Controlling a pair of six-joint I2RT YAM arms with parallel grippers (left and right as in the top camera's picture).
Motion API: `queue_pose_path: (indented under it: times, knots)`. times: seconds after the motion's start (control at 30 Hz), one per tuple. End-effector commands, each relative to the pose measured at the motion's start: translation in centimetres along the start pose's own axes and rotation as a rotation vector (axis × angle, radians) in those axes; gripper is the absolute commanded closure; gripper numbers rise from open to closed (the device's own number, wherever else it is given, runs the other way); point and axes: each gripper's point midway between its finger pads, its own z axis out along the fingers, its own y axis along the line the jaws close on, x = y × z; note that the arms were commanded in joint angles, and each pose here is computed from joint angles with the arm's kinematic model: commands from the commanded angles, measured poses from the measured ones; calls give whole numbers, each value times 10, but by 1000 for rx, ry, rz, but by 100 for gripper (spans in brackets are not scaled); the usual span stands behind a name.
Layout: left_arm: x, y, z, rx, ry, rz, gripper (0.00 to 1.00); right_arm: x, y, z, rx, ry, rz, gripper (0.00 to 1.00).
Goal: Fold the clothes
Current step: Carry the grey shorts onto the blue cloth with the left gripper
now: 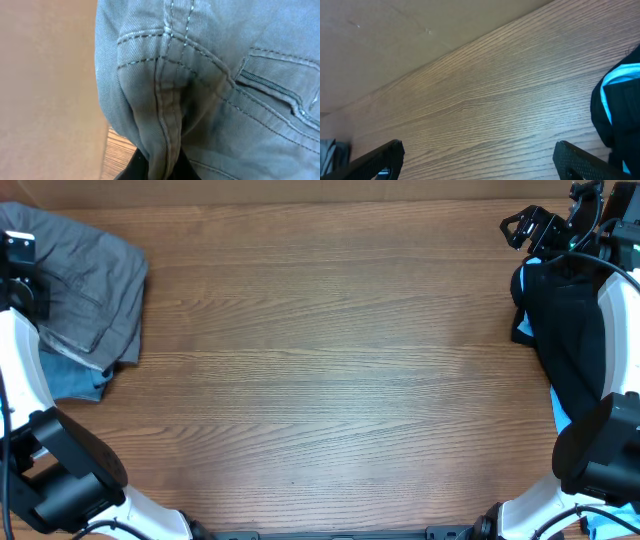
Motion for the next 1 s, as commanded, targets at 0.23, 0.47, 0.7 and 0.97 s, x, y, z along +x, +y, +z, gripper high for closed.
queue_pose_path:
  times: [0.23,0.47,0.7,0.97]
  knots:
    - [35,22,54,-57,90,-44,96,-1,1,-1,-1,-4,-4,0]
    - [54,39,74,-21,59,-112,93,-1,1,-1,-1,-4,-4,0]
    - [81,35,101,-10,117,-128,86,-1,1,-1,-1,-4,-4,0]
    - [68,78,80,-183,91,-483,0,-1,1,-1,-1,-3,-4,0]
